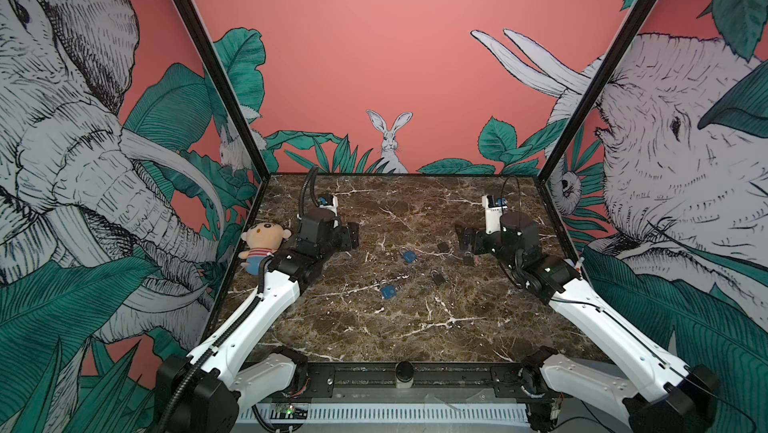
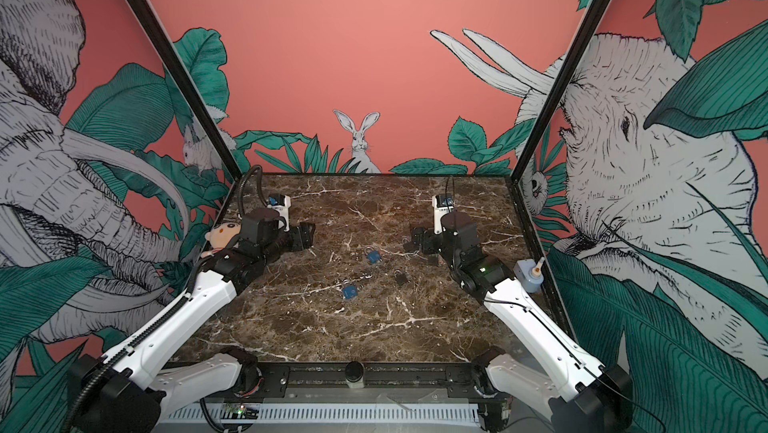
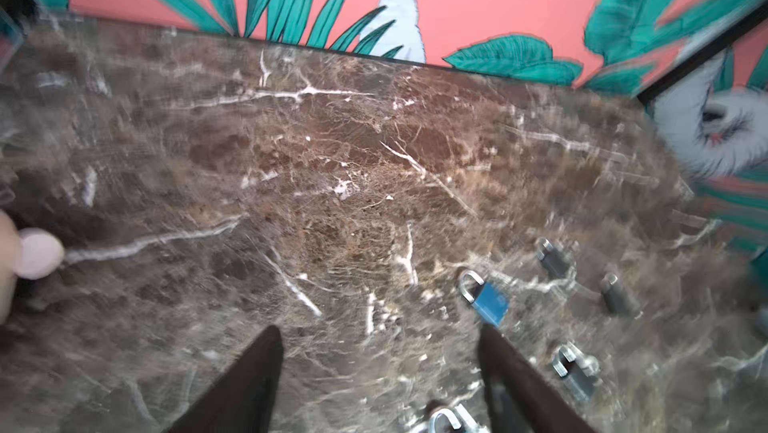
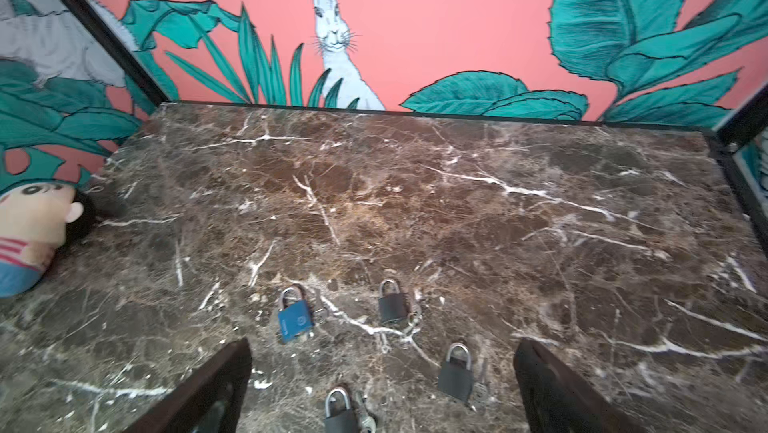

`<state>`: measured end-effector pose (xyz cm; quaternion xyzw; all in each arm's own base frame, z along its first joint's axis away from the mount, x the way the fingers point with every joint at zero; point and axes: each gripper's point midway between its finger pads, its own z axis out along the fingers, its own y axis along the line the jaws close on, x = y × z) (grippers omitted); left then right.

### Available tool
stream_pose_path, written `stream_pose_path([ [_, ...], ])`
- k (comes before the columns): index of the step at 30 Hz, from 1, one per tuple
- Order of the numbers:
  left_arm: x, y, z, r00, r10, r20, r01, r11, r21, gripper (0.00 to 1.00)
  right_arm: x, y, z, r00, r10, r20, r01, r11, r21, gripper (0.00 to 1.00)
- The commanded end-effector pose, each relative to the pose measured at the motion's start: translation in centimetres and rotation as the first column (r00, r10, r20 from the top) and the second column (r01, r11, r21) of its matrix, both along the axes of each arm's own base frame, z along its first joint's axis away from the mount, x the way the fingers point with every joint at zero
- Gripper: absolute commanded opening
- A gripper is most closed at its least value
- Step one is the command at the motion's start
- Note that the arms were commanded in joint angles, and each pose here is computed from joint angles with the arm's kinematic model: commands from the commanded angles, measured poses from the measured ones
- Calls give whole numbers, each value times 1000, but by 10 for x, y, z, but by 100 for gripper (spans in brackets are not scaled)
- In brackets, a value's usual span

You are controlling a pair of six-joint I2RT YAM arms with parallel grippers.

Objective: Lock with the key

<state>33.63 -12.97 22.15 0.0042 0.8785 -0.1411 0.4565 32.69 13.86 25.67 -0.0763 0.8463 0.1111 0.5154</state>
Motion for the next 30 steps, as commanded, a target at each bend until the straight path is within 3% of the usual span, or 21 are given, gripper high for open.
stream_pose_path([
  [1,13,10,13,999,25,38,-25,1000,19,85,13,-27,-5,998,-57,34,59,996,-73,99],
  [4,22,22,17,996,65,68,-69,996,60,86,22,-56,-6,987,-141,72,146,987,-69,99],
  [9,31,57,22,974,160,159,-193,956,220,91,31,-103,-18,947,-277,165,295,951,-94,99],
  [13,34,77,22,947,179,268,-262,913,314,92,33,-126,-49,929,-323,182,356,915,-192,99],
  [18,32,101,19,898,201,392,-356,856,375,94,36,-150,-92,908,-384,169,414,887,-205,99],
  [26,44,120,-21,918,191,348,-336,842,423,94,45,-166,-122,864,-426,269,483,851,-205,99],
  [30,53,121,-43,927,186,325,-317,852,416,93,54,-164,-142,883,-407,235,455,866,-208,99],
])
